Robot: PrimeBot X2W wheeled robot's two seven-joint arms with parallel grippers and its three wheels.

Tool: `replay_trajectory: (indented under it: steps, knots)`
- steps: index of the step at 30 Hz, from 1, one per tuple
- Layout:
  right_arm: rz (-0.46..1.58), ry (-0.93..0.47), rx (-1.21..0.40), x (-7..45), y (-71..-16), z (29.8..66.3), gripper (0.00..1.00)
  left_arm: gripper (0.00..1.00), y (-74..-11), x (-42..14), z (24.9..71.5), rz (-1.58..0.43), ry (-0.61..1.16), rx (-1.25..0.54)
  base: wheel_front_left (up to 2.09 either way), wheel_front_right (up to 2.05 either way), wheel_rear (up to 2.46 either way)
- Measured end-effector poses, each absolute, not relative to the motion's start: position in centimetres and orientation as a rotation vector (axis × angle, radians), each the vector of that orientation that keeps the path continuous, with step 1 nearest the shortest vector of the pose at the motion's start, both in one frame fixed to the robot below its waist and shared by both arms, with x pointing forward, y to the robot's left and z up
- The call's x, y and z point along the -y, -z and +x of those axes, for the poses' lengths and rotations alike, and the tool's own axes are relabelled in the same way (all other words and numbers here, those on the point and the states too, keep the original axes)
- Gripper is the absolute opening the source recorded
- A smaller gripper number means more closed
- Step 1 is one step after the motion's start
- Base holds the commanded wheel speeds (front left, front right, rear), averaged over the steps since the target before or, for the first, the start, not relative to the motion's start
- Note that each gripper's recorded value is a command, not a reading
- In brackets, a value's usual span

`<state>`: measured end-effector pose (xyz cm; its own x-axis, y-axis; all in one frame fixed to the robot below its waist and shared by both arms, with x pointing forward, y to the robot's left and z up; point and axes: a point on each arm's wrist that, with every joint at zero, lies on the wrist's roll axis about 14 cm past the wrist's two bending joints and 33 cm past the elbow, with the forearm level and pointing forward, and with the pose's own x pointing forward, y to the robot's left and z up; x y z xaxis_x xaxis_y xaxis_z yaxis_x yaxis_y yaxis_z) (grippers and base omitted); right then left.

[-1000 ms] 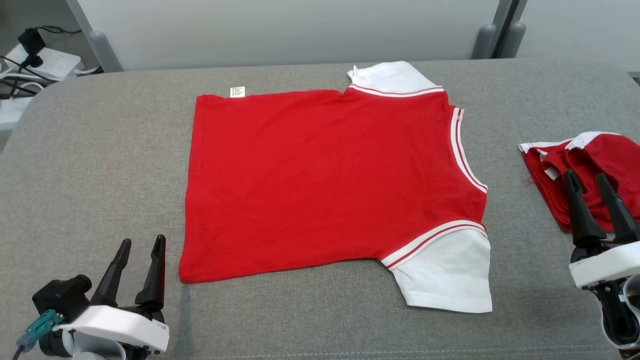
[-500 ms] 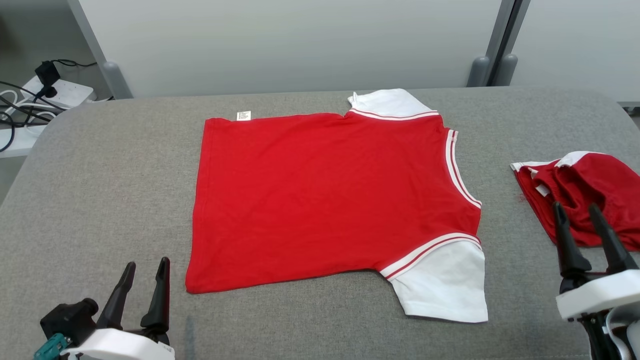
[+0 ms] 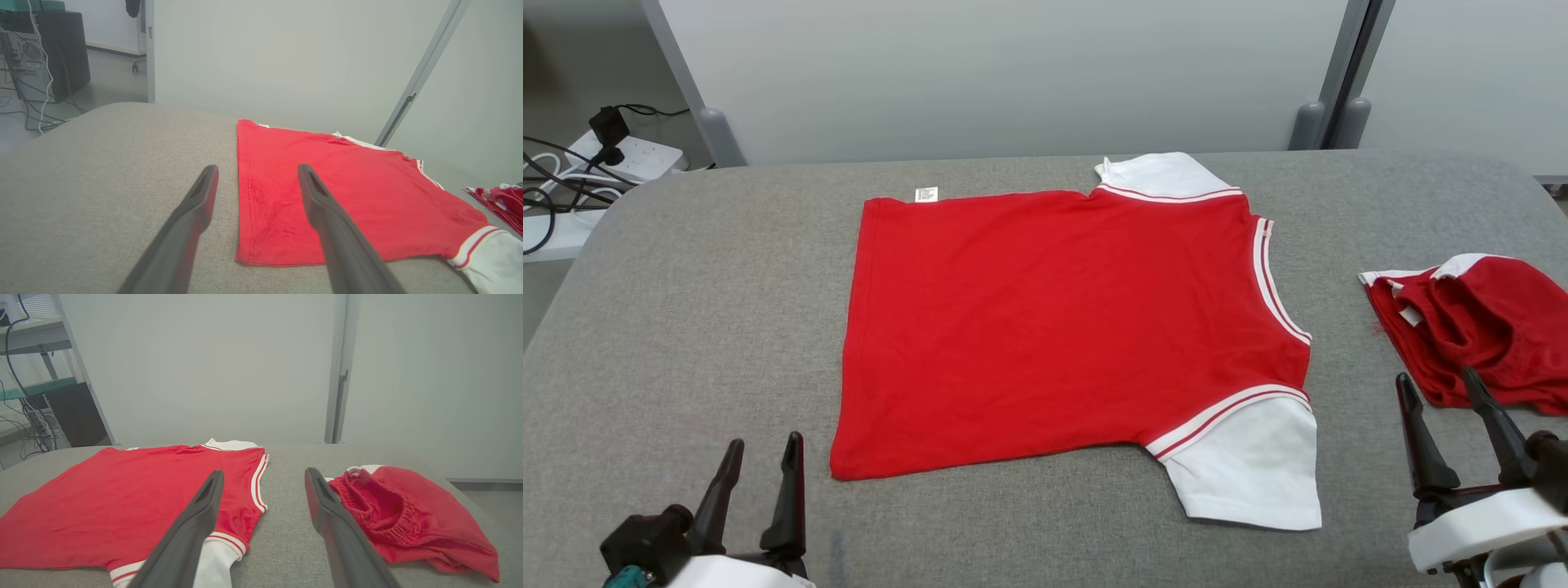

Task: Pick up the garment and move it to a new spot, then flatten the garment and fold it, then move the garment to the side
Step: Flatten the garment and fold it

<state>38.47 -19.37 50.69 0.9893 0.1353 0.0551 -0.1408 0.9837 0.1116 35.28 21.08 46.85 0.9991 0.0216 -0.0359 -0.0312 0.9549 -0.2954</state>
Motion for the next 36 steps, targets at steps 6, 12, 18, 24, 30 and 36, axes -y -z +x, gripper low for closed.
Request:
replay_trajectory:
  steps: [6, 12, 18, 24, 30, 36]
  knots:
    - [0.077, -0.16, 0.055, 17.8, -50.6, 38.4, 1.0, 1.0, -46.5, -21.0, 35.0, -0.259, -0.031, -0.042, 0.0, 0.0, 0.0]
    - [0.053, -0.151, 0.036, 17.6, -49.8, 37.8, 1.0, 1.0, -46.9, -20.9, 35.2, -0.236, -0.039, -0.027, 0.0, 0.0, 0.0]
    - [0.048, -0.151, 0.038, 17.2, -49.8, 37.8, 1.0, 1.0, -47.0, -21.2, 35.2, -0.223, -0.047, -0.026, 0.0, 0.0, 0.0]
    - [0.052, -0.146, 0.02, 17.2, -49.2, 37.8, 1.0, 1.0, -46.7, -21.0, 35.3, -0.222, -0.045, -0.033, 0.0, 0.0, 0.0]
    - [0.093, -0.137, -0.144, 17.0, -44.1, 36.8, 1.0, 1.0, -46.0, -20.8, 35.3, -0.224, -0.044, -0.055, 0.0, 0.0, 0.0]
    - [0.159, -0.158, -0.32, 14.9, -38.9, 35.1, 1.0, 1.0, -45.1, -20.5, 35.3, -0.231, -0.043, -0.086, 0.0, 0.0, 0.0]
